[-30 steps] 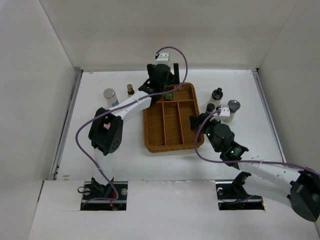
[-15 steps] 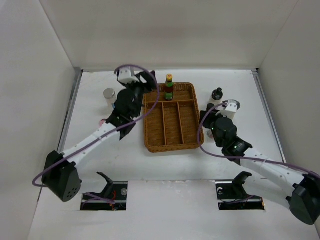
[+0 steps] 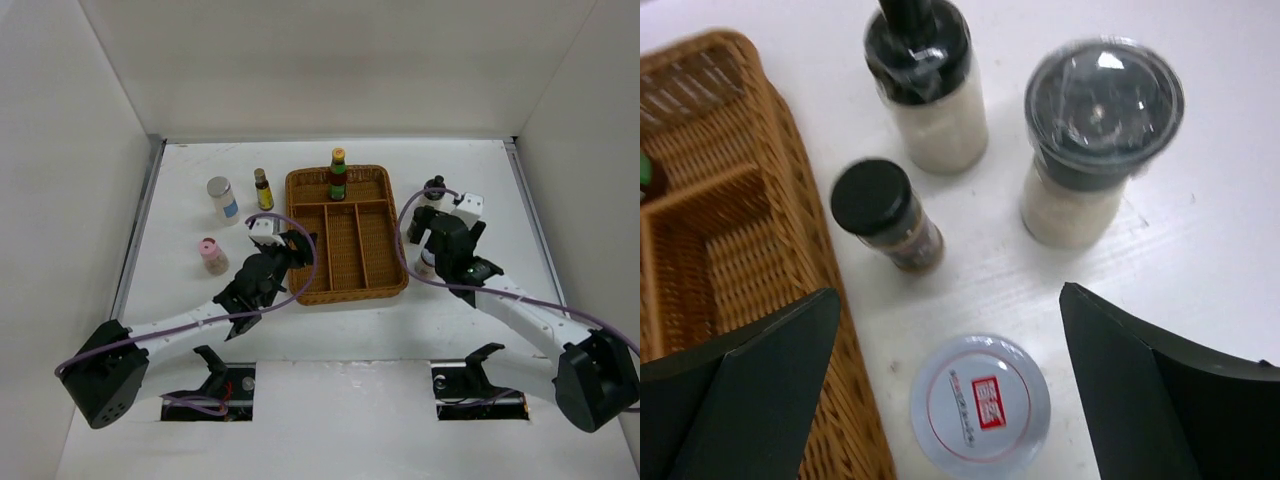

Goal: Organize the condiment bottles

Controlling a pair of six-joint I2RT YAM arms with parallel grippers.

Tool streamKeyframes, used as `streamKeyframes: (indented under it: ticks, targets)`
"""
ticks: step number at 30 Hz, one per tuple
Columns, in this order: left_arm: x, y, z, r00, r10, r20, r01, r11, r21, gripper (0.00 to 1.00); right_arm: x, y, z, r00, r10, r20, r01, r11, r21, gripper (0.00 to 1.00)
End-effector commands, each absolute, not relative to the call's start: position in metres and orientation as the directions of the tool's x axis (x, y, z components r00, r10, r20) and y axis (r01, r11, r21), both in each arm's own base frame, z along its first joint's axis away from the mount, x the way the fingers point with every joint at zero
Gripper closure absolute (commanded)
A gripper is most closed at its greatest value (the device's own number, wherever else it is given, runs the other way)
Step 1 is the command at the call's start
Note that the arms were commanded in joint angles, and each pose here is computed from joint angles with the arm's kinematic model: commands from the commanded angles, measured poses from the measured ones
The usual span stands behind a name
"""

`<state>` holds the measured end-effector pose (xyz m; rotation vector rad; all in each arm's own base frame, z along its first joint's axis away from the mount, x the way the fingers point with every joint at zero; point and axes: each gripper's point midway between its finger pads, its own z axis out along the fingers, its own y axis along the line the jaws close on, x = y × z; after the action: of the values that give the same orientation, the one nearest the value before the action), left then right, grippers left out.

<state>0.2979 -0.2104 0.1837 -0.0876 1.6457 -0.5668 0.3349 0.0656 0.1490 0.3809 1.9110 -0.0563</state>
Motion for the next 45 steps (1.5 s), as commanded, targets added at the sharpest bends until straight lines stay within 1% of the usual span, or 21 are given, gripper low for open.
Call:
streamKeyframes:
  ticks: [1,4,9,13,15,17,18,19,21,24,27,31,34,38,42,45]
  targets:
    - [0.294,-0.213,0.216,-0.089,-0.495,-0.865,0.331,0.804,-0.494,0.37,0.321,0.056,0.151,-0.335,0.219,-0.916,0.344,0.934,0.097,0.02]
    - [0.293,-0.212,0.211,-0.092,-0.492,-0.866,0.327,0.806,-0.493,0.37,0.307,0.053,0.141,-0.382,0.207,-0.901,0.352,0.934,0.065,0.02]
    - [0.293,-0.216,0.204,-0.109,-0.479,-0.871,0.326,0.810,-0.487,0.36,0.296,0.065,0.117,-0.472,0.225,-0.853,0.326,0.943,0.069,0.02]
    - [0.294,-0.215,0.203,-0.110,-0.480,-0.870,0.324,0.811,-0.488,0.36,0.301,0.076,0.101,-0.496,0.233,-0.837,0.300,0.950,0.086,0.09]
    - [0.293,-0.214,0.205,-0.105,-0.484,-0.869,0.324,0.809,-0.490,0.37,0.307,0.080,0.100,-0.488,0.236,-0.840,0.295,0.951,0.095,0.20]
    - [0.292,-0.212,0.208,-0.099,-0.490,-0.866,0.326,0.807,-0.493,0.37,0.314,0.077,0.108,-0.447,0.236,-0.863,0.310,0.946,0.098,0.37]
    - [0.293,-0.210,0.208,-0.094,-0.491,-0.866,0.322,0.808,-0.493,0.37,0.316,0.074,0.116,-0.415,0.229,-0.880,0.320,0.943,0.094,0.44]
    - [0.292,-0.209,0.208,-0.093,-0.492,-0.866,0.320,0.809,-0.493,0.37,0.317,0.074,0.125,-0.385,0.215,-0.898,0.320,0.943,0.088,0.49]
    - [0.293,-0.207,0.208,-0.090,-0.492,-0.866,0.315,0.811,-0.493,0.37,0.317,0.077,0.146,-0.334,0.174,-0.926,0.315,0.947,0.064,0.54]
    - [0.294,-0.207,0.207,-0.091,-0.492,-0.866,0.312,0.812,-0.494,0.36,0.313,0.090,0.196,-0.244,0.141,-0.959,0.276,0.958,0.071,0.55]
    - [0.295,-0.208,0.206,-0.092,-0.492,-0.866,0.311,0.812,-0.495,0.36,0.318,0.108,0.243,-0.173,0.176,-0.969,0.218,0.966,0.137,0.54]
    - [0.296,-0.208,0.203,-0.094,-0.489,-0.867,0.308,0.814,-0.493,0.36,0.357,0.154,0.283,-0.125,0.245,-0.961,0.074,0.969,0.237,0.54]
    - [0.295,-0.205,0.200,-0.094,-0.487,-0.868,0.298,0.818,-0.491,0.36,0.402,0.180,0.293,-0.088,0.256,-0.963,0.005,0.967,0.256,0.54]
    - [0.295,-0.203,0.197,-0.094,-0.485,-0.869,0.292,0.822,-0.490,0.36,0.459,0.201,0.291,-0.069,0.240,-0.968,-0.022,0.970,0.242,0.54]
    - [0.295,-0.203,0.198,-0.092,-0.488,-0.868,0.291,0.820,-0.492,0.36,0.500,0.215,0.284,-0.084,0.227,-0.970,-0.041,0.972,0.231,0.54]
    - [0.295,-0.202,0.197,-0.093,-0.489,-0.868,0.291,0.820,-0.493,0.36,0.521,0.221,0.275,-0.109,0.220,-0.969,-0.055,0.972,0.227,0.53]
